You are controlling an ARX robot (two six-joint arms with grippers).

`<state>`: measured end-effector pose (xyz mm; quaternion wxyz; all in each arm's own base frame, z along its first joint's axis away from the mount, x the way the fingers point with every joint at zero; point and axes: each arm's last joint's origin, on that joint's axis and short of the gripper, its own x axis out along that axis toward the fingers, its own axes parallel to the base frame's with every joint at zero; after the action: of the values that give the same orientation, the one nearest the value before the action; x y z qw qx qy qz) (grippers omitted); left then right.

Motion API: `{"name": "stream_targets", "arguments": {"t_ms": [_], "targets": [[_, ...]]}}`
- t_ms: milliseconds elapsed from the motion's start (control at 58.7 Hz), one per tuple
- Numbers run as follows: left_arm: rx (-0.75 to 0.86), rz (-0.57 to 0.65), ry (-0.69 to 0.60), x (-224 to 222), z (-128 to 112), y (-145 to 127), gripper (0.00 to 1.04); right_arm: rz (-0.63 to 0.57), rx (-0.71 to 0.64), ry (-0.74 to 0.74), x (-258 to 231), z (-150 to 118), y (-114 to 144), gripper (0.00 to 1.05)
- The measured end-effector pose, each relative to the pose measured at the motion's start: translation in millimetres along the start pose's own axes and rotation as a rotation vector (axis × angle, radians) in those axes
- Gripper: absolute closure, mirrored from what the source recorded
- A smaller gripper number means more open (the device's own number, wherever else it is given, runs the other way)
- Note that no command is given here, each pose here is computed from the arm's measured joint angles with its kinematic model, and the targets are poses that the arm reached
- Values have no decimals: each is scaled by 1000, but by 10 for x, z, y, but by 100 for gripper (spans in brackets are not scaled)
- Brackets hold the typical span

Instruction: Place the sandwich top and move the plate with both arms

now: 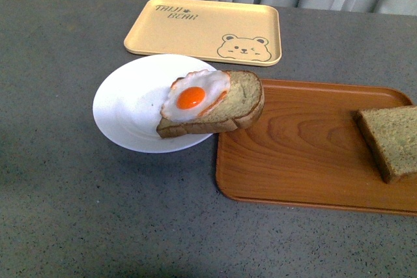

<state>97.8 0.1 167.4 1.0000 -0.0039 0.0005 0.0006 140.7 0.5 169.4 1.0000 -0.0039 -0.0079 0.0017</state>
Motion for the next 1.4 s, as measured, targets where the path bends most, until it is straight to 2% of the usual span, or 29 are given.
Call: {"name": "stream_targets", "arguments": {"t_ms": [784,835,886,937,1022,1073,1159,1278,1397], "targets": [[0,0,0,0,0,0,9,0,0,0,0,0,0,9],[0,0,0,0,0,0,9,10,44,102,32,-15,-23,9],[0,0,0,0,0,0,9,-2,108,277,106,-12,-110,9],[0,0,0,0,0,0,9,-66,198,426,254,29,-337,9],[0,0,0,0,0,0,9,-136,307,466,534,52,-775,9],[0,0,0,0,0,0,9,-142,343,485,626,9,-923,9],[0,0,0,0,0,0,9,-140,438,574,807,-218,-1171,9],[0,0,0,0,0,0,9,-114,521,693,995,-576,-1282,9],[0,0,0,0,0,0,9,-102,551,772,1122,-807,-1297,9]]}}
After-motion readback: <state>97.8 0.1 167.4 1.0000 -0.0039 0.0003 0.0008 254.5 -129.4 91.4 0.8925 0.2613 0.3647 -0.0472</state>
